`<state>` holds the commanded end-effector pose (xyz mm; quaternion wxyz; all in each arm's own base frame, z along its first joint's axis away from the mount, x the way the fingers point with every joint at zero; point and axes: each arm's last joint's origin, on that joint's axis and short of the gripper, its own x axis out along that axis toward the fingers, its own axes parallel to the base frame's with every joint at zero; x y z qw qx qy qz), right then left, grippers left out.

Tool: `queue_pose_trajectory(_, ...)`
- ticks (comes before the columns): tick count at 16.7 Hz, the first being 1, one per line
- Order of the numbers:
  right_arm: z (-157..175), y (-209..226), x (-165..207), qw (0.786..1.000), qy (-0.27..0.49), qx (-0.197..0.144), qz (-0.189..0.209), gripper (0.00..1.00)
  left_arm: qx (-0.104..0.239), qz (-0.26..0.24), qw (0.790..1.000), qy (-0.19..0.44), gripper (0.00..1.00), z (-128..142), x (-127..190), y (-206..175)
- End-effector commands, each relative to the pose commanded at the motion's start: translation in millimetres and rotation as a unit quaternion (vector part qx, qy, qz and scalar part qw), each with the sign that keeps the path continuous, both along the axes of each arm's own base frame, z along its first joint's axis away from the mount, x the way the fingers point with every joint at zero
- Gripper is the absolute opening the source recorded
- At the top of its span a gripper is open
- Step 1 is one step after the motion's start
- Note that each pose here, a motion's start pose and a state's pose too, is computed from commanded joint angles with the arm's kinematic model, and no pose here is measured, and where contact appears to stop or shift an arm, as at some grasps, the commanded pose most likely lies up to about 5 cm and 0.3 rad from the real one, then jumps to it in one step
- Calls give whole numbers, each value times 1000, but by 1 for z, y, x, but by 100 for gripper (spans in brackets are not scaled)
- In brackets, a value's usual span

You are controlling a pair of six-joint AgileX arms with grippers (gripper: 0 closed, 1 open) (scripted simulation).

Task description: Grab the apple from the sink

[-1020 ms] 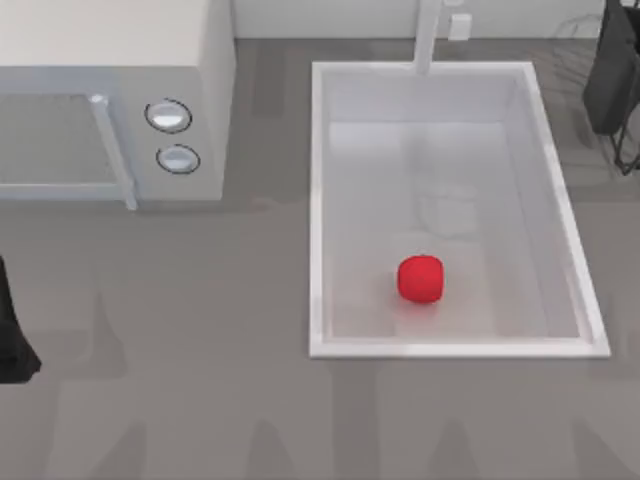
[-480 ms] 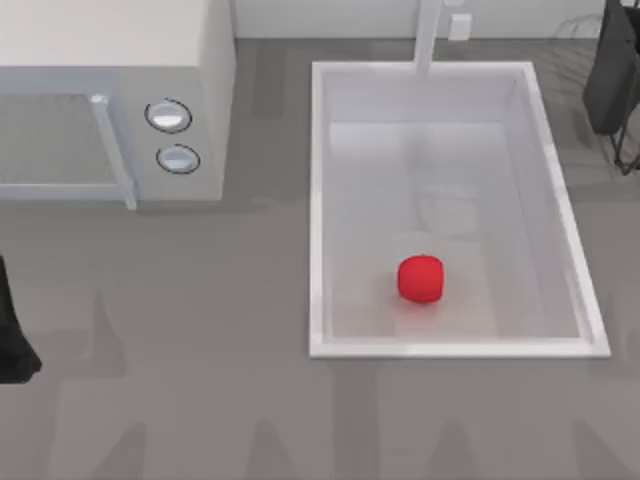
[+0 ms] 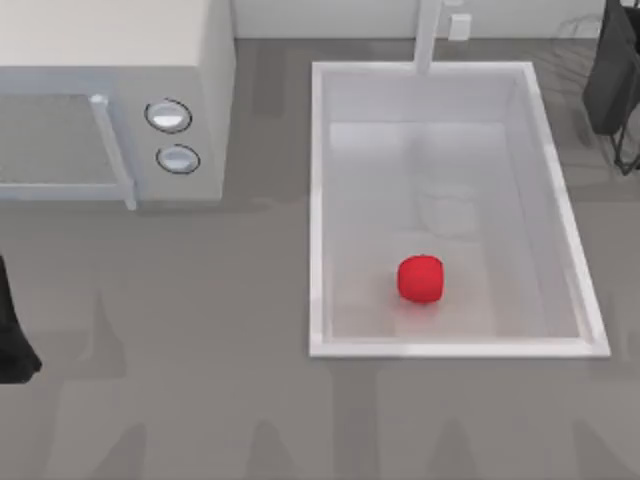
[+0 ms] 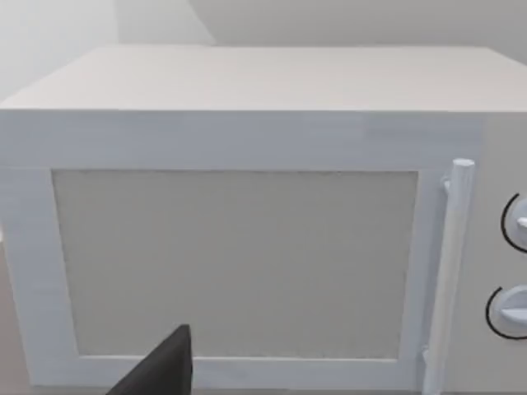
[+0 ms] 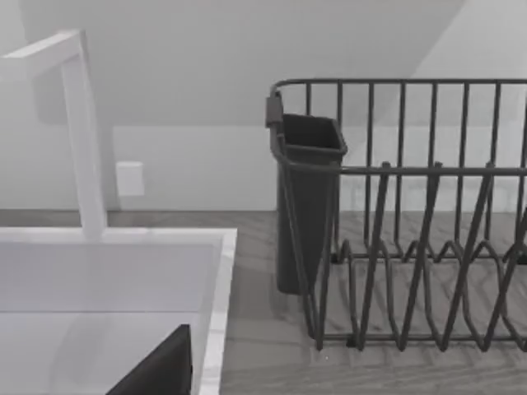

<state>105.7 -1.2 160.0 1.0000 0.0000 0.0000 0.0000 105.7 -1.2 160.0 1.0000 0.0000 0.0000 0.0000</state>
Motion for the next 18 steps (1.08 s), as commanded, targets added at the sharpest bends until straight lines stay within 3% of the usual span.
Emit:
queue_pose_trajectory(5, 14, 2, 2, 999, 31, 11, 9, 100, 0, 0, 1000, 0, 100, 0, 0, 0)
queue_pose_trajectory(11, 71, 14, 25, 985, 163, 51, 40, 100, 0, 0, 1000, 0, 100, 0, 0, 0)
queue_pose_trajectory(14, 104, 27, 58, 963, 256, 71, 53, 100, 0, 0, 1000, 0, 100, 0, 0, 0)
queue_pose_trajectory(18, 130, 59, 124, 914, 392, 82, 59, 100, 0, 0, 1000, 0, 100, 0, 0, 0)
